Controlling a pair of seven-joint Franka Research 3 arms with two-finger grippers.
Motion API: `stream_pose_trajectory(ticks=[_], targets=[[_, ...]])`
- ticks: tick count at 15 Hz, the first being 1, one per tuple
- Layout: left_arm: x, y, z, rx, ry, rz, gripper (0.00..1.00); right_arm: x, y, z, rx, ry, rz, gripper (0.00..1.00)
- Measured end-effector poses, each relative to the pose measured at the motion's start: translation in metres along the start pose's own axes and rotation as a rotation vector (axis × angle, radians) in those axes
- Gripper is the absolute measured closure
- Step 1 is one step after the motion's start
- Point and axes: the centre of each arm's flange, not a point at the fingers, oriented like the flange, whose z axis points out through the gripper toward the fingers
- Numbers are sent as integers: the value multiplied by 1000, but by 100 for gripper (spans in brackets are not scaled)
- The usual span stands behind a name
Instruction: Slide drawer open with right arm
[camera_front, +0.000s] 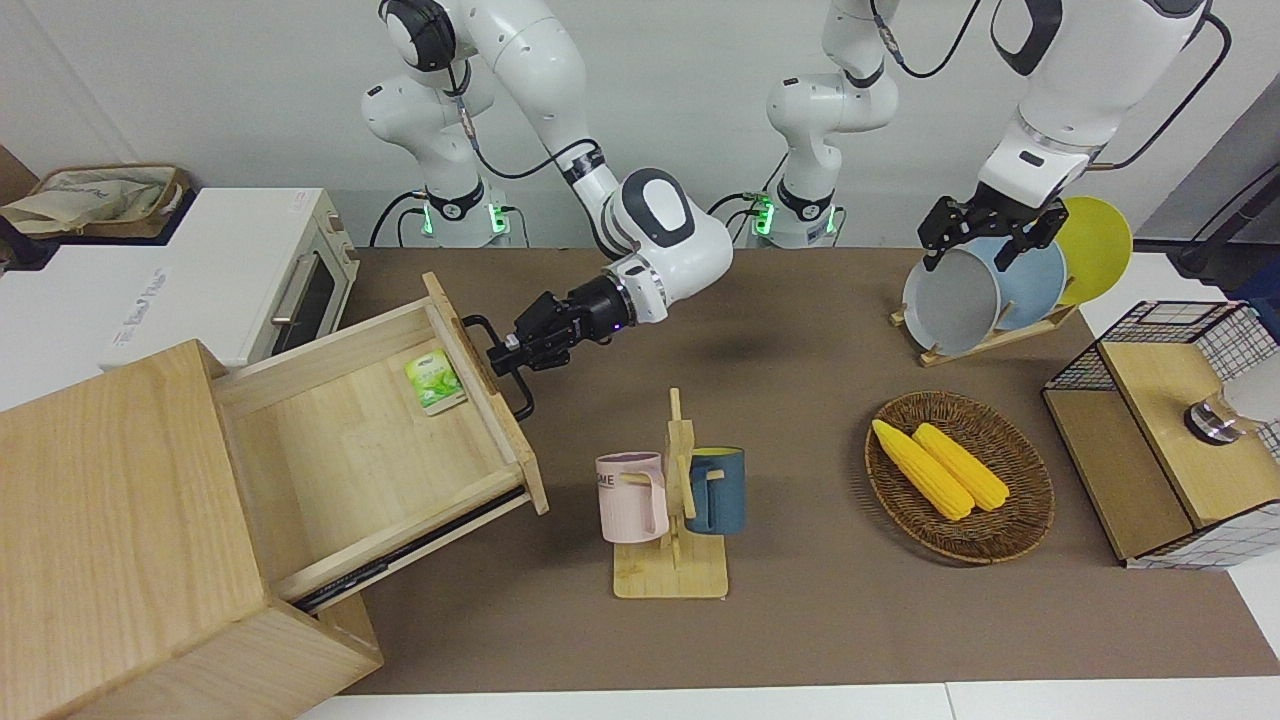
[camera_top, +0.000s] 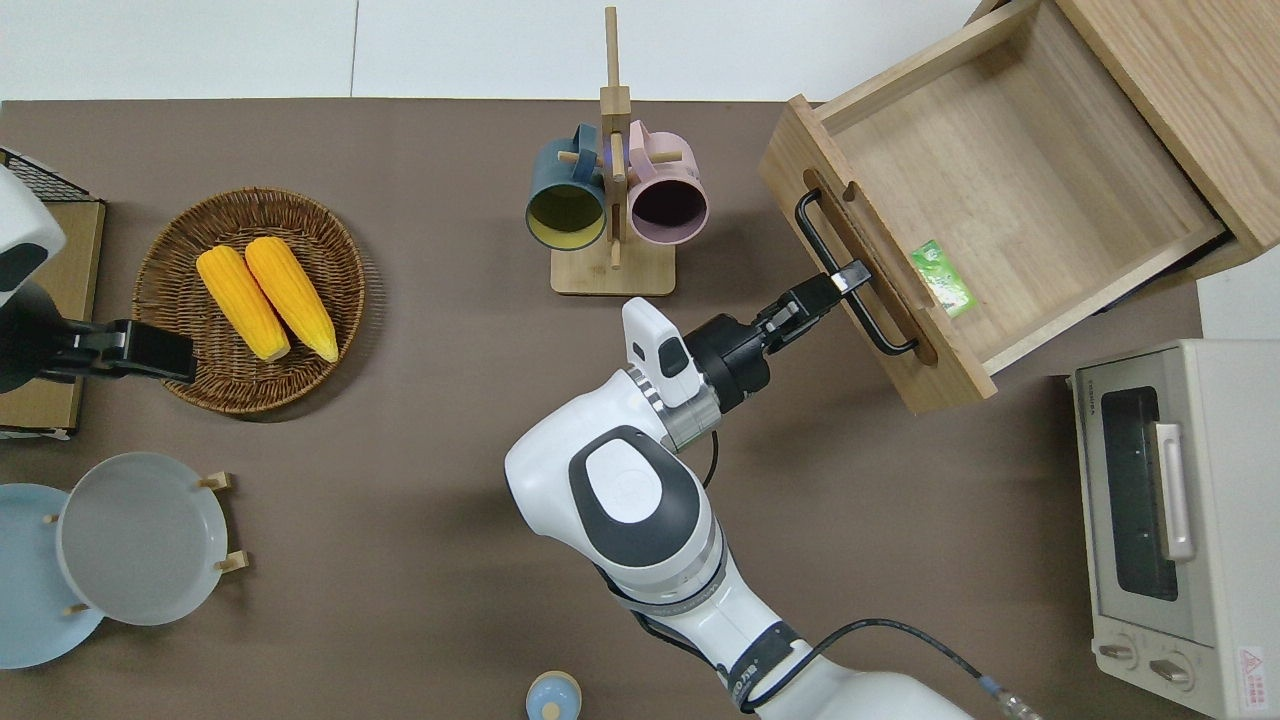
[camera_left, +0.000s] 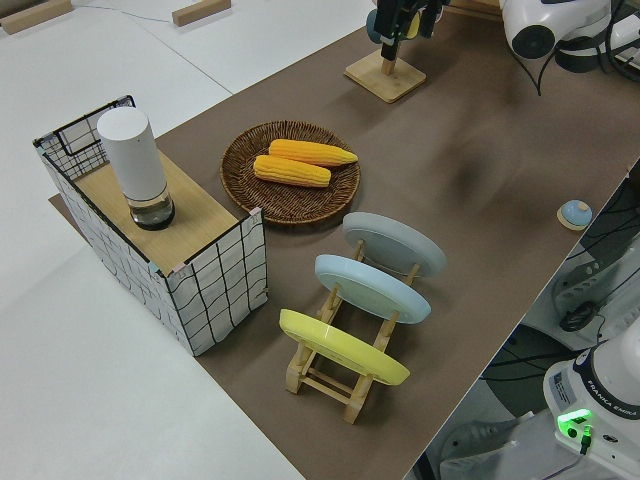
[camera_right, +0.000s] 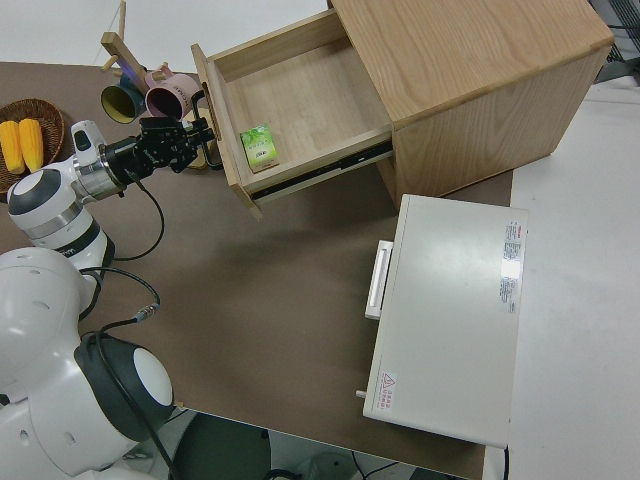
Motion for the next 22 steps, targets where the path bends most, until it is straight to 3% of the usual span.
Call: stream_pose_trajectory(ticks=[4, 6, 7, 12, 15, 18, 22], targets=[[0, 0, 0, 0, 0, 0, 0, 4, 12, -8, -5, 7, 21, 30], [0, 0, 0, 0, 0, 0, 0, 5, 15, -10, -4, 9, 40, 5], [0, 0, 0, 0, 0, 0, 0, 4, 15, -10, -2, 8, 54, 1], [0, 0, 0, 0, 0, 0, 0, 2, 12, -13, 38, -11, 130, 1], [0, 0, 0, 0, 0, 0, 0, 5, 34, -30, 160, -55, 192, 1], [0, 0, 0, 0, 0, 0, 0, 2, 79, -44, 342, -115, 281, 1], [0, 0, 0, 0, 0, 0, 0, -23, 152, -49, 577, -181, 390, 1]])
